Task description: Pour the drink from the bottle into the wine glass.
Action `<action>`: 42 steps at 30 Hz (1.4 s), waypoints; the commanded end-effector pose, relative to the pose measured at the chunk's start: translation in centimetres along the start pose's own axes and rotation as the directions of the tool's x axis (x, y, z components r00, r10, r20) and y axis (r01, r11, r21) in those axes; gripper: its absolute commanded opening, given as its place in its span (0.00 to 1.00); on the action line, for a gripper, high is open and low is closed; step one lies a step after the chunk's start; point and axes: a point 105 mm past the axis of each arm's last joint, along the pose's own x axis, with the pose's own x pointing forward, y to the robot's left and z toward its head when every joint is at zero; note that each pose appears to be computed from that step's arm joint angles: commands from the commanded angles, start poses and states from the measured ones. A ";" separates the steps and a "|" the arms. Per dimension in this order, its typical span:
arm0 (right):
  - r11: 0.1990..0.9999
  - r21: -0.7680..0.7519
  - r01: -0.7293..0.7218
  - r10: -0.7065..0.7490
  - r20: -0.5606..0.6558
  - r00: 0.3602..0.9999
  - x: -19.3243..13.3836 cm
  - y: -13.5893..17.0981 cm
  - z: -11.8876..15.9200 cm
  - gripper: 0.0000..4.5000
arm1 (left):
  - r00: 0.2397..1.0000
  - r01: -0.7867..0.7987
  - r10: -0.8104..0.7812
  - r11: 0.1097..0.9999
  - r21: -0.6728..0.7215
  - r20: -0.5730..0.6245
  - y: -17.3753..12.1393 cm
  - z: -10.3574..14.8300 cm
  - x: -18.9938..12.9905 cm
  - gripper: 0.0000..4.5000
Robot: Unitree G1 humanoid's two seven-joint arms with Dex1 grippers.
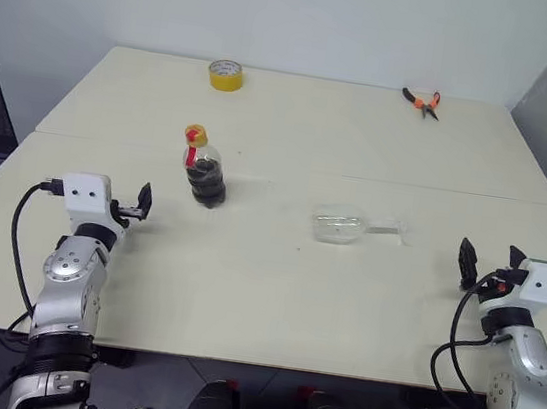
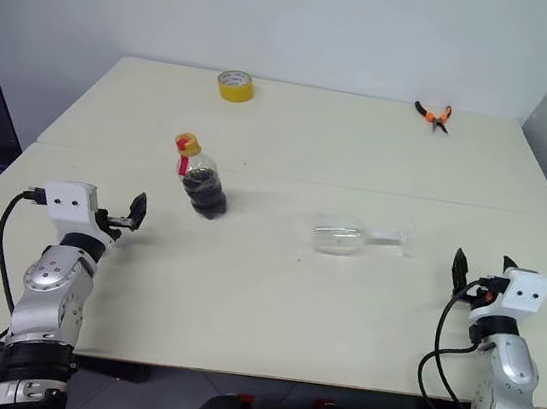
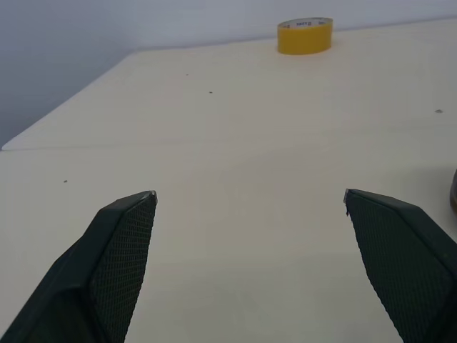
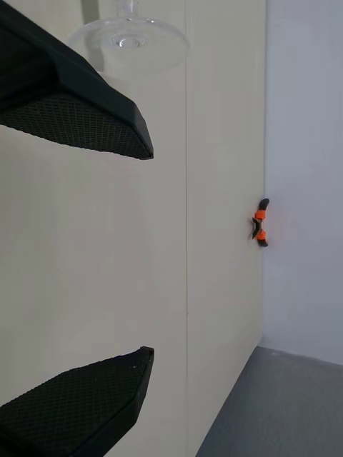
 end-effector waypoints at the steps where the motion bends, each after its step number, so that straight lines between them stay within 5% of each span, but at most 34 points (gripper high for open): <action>1: 1.000 -0.019 -0.015 0.016 0.057 0.998 0.3 0.2 1.4 1.00 | 0.998 -0.005 0.002 0.999 0.035 0.061 0.2 1.2 0.0 0.99; 15: 0.978 -0.014 -0.207 0.207 0.090 0.974 -0.6 3.2 3.5 1.00 | 0.992 0.078 -0.080 0.997 0.026 0.101 -0.2 1.4 -0.8 0.99; 20: 0.812 -0.027 -0.583 0.584 0.042 0.811 -4.2 9.9 5.9 1.00 | 0.971 0.221 -0.224 0.974 0.044 0.088 -2.4 1.0 -1.5 0.99; 28: 0.610 -0.060 -0.790 0.791 -0.024 0.612 -6.5 14.1 8.4 1.00 | 0.933 0.349 -0.350 0.937 0.023 0.078 -5.4 1.2 -0.9 0.99; 42: 0.521 -0.097 -0.848 0.852 0.001 0.523 -6.0 16.8 9.9 1.00 | 0.905 0.422 -0.421 0.906 -0.018 0.056 -9.1 1.3 1.7 0.99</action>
